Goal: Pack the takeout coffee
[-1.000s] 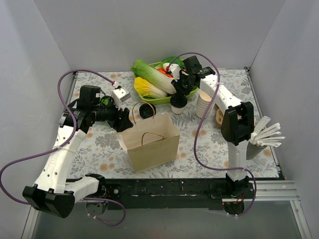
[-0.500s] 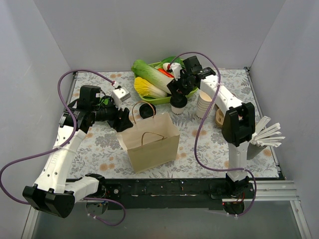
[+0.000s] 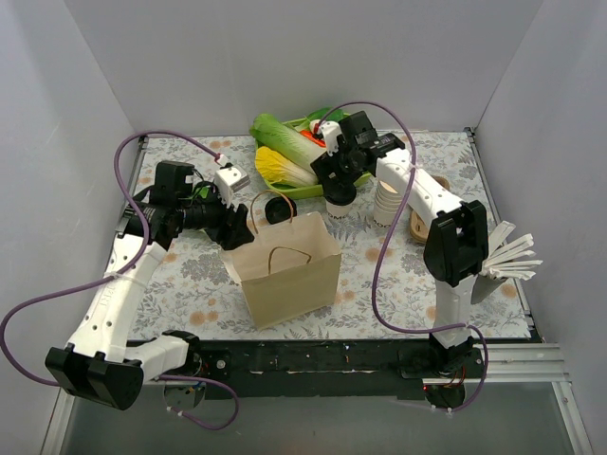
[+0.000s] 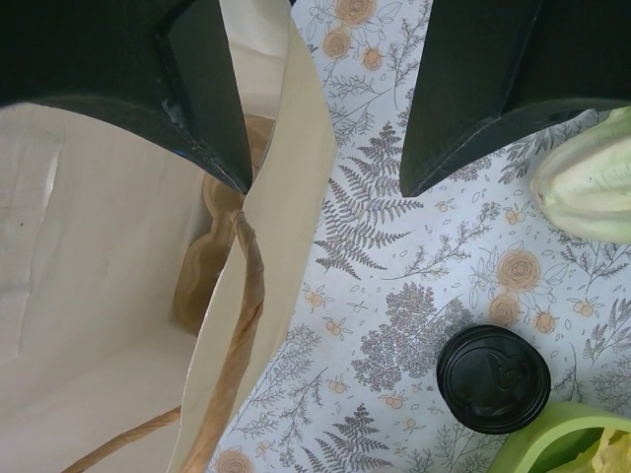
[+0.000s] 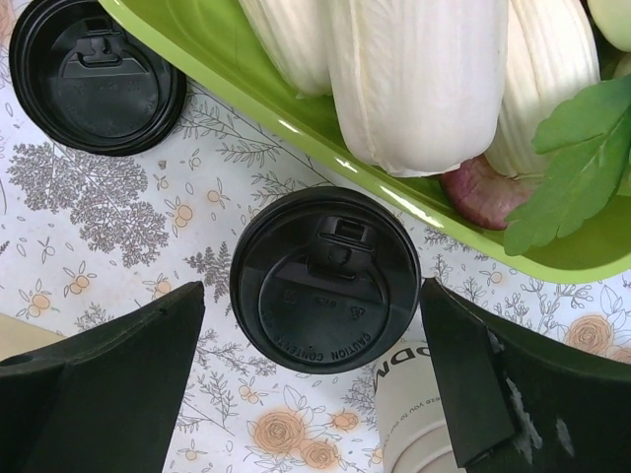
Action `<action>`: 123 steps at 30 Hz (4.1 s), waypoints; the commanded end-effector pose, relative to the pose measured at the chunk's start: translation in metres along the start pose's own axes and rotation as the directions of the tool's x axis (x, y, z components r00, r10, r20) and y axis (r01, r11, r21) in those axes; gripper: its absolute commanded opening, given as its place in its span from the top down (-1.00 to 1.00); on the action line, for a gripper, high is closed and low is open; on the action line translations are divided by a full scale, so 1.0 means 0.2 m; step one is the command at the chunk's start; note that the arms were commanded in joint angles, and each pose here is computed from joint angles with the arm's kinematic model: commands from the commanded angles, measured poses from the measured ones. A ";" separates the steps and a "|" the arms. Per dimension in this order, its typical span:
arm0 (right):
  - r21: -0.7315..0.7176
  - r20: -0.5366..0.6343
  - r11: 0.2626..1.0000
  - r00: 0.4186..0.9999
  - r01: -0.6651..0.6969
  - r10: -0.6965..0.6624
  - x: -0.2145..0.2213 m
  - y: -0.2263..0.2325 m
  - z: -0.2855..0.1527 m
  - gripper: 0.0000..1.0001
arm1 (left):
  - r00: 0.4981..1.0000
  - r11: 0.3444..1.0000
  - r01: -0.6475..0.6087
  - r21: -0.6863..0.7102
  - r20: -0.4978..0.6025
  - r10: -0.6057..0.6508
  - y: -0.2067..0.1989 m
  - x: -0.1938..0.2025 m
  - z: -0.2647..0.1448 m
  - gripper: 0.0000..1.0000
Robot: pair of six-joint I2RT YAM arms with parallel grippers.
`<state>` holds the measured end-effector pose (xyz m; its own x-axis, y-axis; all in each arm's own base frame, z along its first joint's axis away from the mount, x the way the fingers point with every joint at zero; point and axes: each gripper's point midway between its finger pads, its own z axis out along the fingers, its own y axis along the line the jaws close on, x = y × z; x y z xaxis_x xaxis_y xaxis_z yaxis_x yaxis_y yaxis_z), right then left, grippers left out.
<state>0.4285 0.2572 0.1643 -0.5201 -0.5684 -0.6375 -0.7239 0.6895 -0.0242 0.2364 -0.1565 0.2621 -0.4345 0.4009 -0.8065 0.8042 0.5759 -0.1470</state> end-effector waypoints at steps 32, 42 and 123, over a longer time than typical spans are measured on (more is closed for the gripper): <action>0.073 -0.032 0.995 0.997 -0.068 0.071 0.05 -0.02 0.07 -0.90 | 1.000 1.000 -0.002 -0.026 0.009 0.002 0.02 -0.01 -0.02 -0.24; 0.070 -0.041 0.995 0.997 -0.070 0.073 0.07 -0.01 0.08 -0.80 | 1.000 1.000 0.000 -0.028 0.006 0.000 0.02 -0.01 -0.02 -0.25; -0.393 0.126 0.716 0.805 0.577 -0.580 0.77 0.40 -0.70 0.97 | 0.984 0.996 -0.011 0.083 0.177 -0.004 -0.04 -0.33 -0.02 -0.30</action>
<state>0.2260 0.1633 0.1742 -0.0968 -0.8158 -0.5702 -0.9950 0.0937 0.0347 0.2607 -0.1877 0.3140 -0.3932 0.2652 -0.8804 0.8335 0.5071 -0.2195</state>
